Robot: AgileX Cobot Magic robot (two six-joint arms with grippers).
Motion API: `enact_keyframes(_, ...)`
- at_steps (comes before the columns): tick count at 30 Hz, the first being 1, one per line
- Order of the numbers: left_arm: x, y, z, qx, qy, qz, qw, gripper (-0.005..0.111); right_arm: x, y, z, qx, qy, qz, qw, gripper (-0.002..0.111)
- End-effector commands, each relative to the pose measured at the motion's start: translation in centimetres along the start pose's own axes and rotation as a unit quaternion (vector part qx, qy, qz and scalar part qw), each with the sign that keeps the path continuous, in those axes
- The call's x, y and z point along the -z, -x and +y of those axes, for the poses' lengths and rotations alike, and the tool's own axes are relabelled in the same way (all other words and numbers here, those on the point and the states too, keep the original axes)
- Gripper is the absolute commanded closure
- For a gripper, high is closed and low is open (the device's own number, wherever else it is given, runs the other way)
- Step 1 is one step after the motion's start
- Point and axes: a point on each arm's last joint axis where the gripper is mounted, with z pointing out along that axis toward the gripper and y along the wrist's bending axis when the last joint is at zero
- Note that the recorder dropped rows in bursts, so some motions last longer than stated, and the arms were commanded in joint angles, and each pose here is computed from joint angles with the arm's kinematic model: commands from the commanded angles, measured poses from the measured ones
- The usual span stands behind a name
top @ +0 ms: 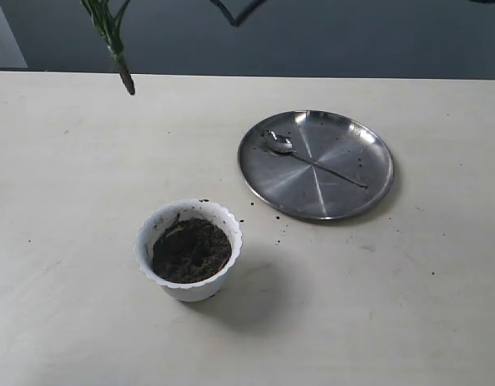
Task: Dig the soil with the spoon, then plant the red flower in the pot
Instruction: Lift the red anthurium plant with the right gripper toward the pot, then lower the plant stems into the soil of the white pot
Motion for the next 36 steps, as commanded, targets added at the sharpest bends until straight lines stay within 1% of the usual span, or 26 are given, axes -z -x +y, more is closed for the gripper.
enact_keyframes(1, 0.0, 0.0, 0.0, 0.0, -0.001, -0.002, 1.0, 0.106, 2.6, -3.4, 1.0, 0.007, -0.057, 0.003, 0.998, 0.109)
enact_keyframes(4, 0.0, 0.0, 0.0, 0.0, -0.001, -0.002, 1.0, 0.106, 5.0, -6.3, 1.9, 0.021, -0.133, 0.012, 0.991, 0.109)
enact_keyframes(6, 0.0, 0.0, 0.0, 0.0, -0.001, -0.002, 1.0, 0.106, 6.7, -7.8, 3.4, 0.049, -0.164, 0.009, 0.985, 0.109)
enact_keyframes(8, 0.0, 0.0, 0.0, 0.0, -0.001, -0.002, 1.0, 0.106, 8.2, -8.6, 5.3, 0.06, -0.174, -0.029, 0.983, 0.109)
enact_keyframes(10, 0.0, 0.0, 0.0, 0.0, -0.001, -0.002, 1.0, 0.106, 9.6, -8.7, 7.1, 0.052, -0.159, -0.1, 0.981, 0.109)
enact_keyframes(11, 0.0, 0.0, 0.0, 0.0, -0.001, -0.002, 1.0, 0.106, 10.6, -9.1, 8.0, 0.011, -0.143, -0.161, 0.976, 0.109)
enact_keyframes(12, 0.0, 0.0, 0.0, 0.0, -0.001, -0.002, 1.0, 0.106, 11.0, -9.5, 8.9, 0.003, -0.113, -0.197, 0.974, 0.109)
enact_keyframes(13, 0.0, 0.0, 0.0, 0.0, -0.001, -0.002, 1.0, 0.106, 11.4, -10.2, 9.3, -0.025, -0.088, -0.221, 0.971, 0.109)
enact_keyframes(14, 0.0, 0.0, 0.0, 0.0, -0.001, -0.002, 1.0, 0.106, 11.8, -10.7, 9.8, -0.029, -0.064, -0.248, 0.966, 0.109)
enact_keyframes(16, 0.0, 0.0, 0.0, 0.0, -0.001, -0.002, 1.0, 0.106, 11.6, -12.1, 9.8, -0.024, -0.058, -0.238, 0.969, 0.109)
enact_keyframes(18, 0.0, 0.0, 0.0, 0.0, -0.001, -0.002, 1.0, 0.106, 11.3, -13.5, 9.3, -0.028, -0.077, -0.213, 0.974, 0.109)
enact_keyframes(19, 0.0, 0.0, 0.0, 0.0, -0.001, -0.002, 1.0, 0.106, 11.3, -13.8, 9.0, -0.027, -0.087, -0.206, 0.974, 0.109)
enact_keyframes(22, 0.0, 0.1, 0.0, 0.0, -0.001, -0.003, 1.0, 0.106, 11.1, -14.8, 8.8, -0.015, -0.088, -0.194, 0.977, 0.109)
enact_keyframes(25, 0.0, 0.1, 0.0, 0.0, -0.001, -0.004, 1.0, 0.106, 11.2, -15.5, 9.1, 0.009, -0.076, -0.204, 0.976, 0.109)
enact_keyframes(26, 0.0, 0.1, 0.0, 0.0, -0.001, -0.004, 1.0, 0.106, 11.4, -15.8, 9.2, 0.022, -0.071, -0.228, 0.971, 0.109)
enact_keyframes(28, 0.0, 0.1, 0.0, 0.0, -0.001, -0.004, 1.0, 0.106, 11.5, -16.9, 8.9, 0.025, -0.081, -0.253, 0.964, 0.109)
enact_keyframes(30, 0.0, 0.1, 0.0, 0.0, -0.001, -0.004, 1.0, 0.106, 10.7, -18.9, 8.6, 0.022, -0.093, -0.219, 0.971, 0.109)
enact_keyframes(31, 0.0, 0.1, 0.0, 0.0, -0.001, -0.004, 1.0, 0.106, 10.4, -19.4, 8.6, 0.023, -0.094, -0.209, 0.973, 0.109)
enact_keyframes(33, 0.0, 0.1, 0.0, 0.0, -0.001, -0.004, 1.0, 0.106, 9.2, -21.6, 8.6, 0.024, -0.091, -0.171, 0.981, 0.109)
enact_keyframes(36, 0.0, 0.1, 0.0, 0.0, -0.001, -0.004, 1.0, 0.106, 8.6, -23.0, 8.5, 0.027, -0.092, -0.149, 0.984, 0.109)
